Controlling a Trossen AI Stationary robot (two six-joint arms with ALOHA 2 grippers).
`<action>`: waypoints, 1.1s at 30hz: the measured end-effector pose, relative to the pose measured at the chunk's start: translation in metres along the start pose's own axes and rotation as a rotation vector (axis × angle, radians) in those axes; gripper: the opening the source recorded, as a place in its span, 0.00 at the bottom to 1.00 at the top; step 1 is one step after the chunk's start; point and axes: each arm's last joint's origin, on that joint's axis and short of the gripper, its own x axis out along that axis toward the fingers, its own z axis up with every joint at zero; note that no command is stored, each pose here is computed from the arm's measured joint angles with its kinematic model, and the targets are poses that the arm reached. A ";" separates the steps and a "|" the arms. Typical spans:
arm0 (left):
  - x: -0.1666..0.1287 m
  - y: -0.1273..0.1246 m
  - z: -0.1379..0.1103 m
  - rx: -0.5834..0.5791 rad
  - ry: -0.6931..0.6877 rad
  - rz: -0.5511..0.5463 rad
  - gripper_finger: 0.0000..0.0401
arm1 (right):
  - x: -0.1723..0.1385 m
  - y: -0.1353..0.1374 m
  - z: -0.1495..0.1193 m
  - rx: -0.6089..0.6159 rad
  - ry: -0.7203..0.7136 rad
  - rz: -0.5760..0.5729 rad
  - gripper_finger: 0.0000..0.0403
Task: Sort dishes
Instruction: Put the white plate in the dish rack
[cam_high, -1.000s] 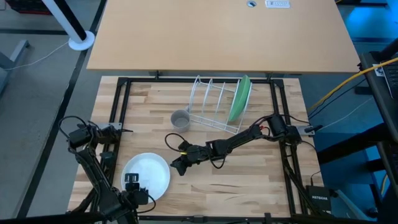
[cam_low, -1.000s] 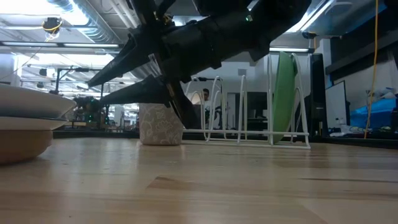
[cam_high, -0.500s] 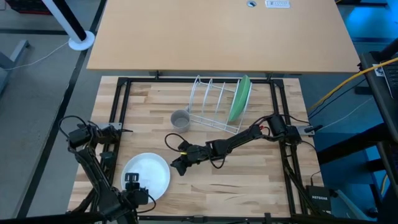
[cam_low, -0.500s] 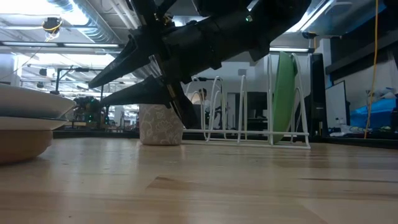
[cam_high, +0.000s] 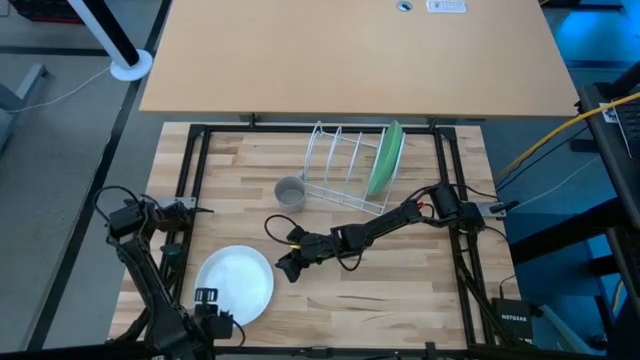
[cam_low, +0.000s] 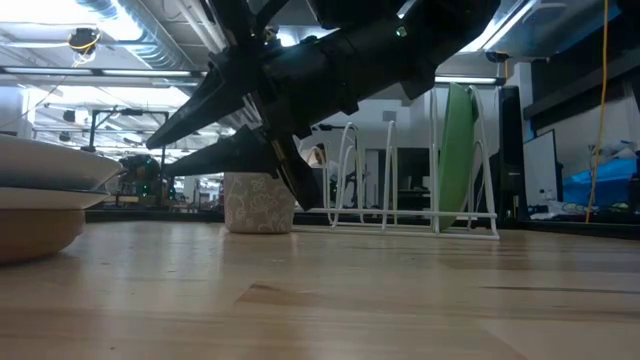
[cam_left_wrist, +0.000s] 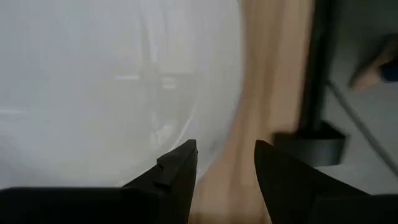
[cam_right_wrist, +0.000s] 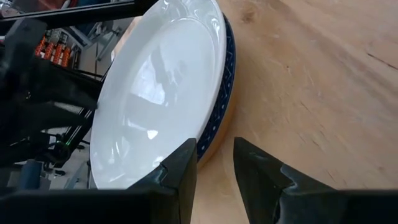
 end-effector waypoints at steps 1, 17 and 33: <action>0.002 0.001 -0.001 0.002 0.004 0.010 0.38 | 0.000 0.000 0.000 0.000 0.003 0.004 0.27; 0.019 0.014 0.004 0.015 -0.043 0.110 0.38 | 0.000 0.006 0.005 0.030 -0.067 0.048 0.40; 0.021 0.023 0.017 0.073 -0.065 0.137 0.38 | 0.028 -0.004 -0.007 0.133 0.012 0.123 0.45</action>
